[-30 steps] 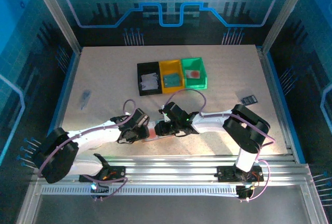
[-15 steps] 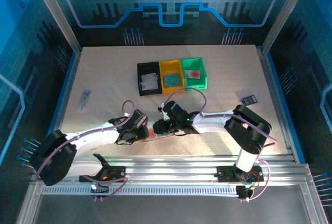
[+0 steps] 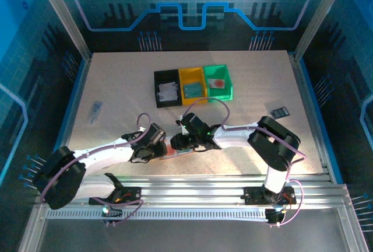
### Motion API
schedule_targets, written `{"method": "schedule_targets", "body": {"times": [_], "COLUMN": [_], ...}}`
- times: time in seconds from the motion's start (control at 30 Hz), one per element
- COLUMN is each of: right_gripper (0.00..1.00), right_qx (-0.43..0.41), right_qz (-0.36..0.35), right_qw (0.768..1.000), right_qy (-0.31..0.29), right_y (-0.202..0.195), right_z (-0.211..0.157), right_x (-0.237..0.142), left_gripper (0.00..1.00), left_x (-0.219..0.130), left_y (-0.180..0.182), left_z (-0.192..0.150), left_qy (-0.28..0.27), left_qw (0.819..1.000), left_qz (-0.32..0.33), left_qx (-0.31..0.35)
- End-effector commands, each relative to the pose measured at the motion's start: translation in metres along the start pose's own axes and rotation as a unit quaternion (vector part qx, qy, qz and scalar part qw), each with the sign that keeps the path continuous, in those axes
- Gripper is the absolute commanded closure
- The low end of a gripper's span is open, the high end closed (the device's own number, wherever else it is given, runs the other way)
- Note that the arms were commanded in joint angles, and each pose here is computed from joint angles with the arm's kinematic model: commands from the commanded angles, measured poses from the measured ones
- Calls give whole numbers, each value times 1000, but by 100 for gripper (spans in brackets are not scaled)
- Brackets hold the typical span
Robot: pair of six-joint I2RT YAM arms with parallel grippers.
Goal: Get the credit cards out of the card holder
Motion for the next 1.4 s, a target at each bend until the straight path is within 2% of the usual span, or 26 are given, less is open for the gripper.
{"method": "schedule_targets", "body": {"times": [0.0, 0.4, 0.43, 0.7, 0.87, 1.37], "right_gripper": [75, 79, 79, 79, 83, 88], "right_qx": [-5, -11, -8, -6, -5, -28], "right_qz": [-14, 19, 13, 23, 30, 90], "right_qw": [1000, 1000, 1000, 999, 999, 995], "right_qy": [2, 7, 15, 26, 33, 24], "right_y": [-6, 2, -6, -9, -10, 11], "right_z": [1, -7, -16, -22, -27, -30], "right_x": [6, 14, 15, 16, 16, 11], "left_gripper": [51, 51, 51, 52, 52, 52], "left_x": [29, 32, 33, 37, 36, 40], "left_y": [-9, -12, -11, -12, -13, -15], "left_z": [-21, -23, -24, -25, -24, -25], "left_qy": [48, 53, 54, 58, 56, 60], "left_qw": [998, 997, 997, 997, 997, 996], "left_qz": [-49, -55, -55, -56, -59, -60], "left_qx": [6, 8, 8, 8, 9, 11]}}
Point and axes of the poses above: each hand's point on the last joint's axis, 136 mm out from that joint toward the fingers, its own x axis out along the fingers, its own y axis along the line the jaws close on, z = x × y, the point moved 1 cm from there along -x, back along the fingers, and after that the axes turned 2 degrees about -x, right-handed, at the moved point
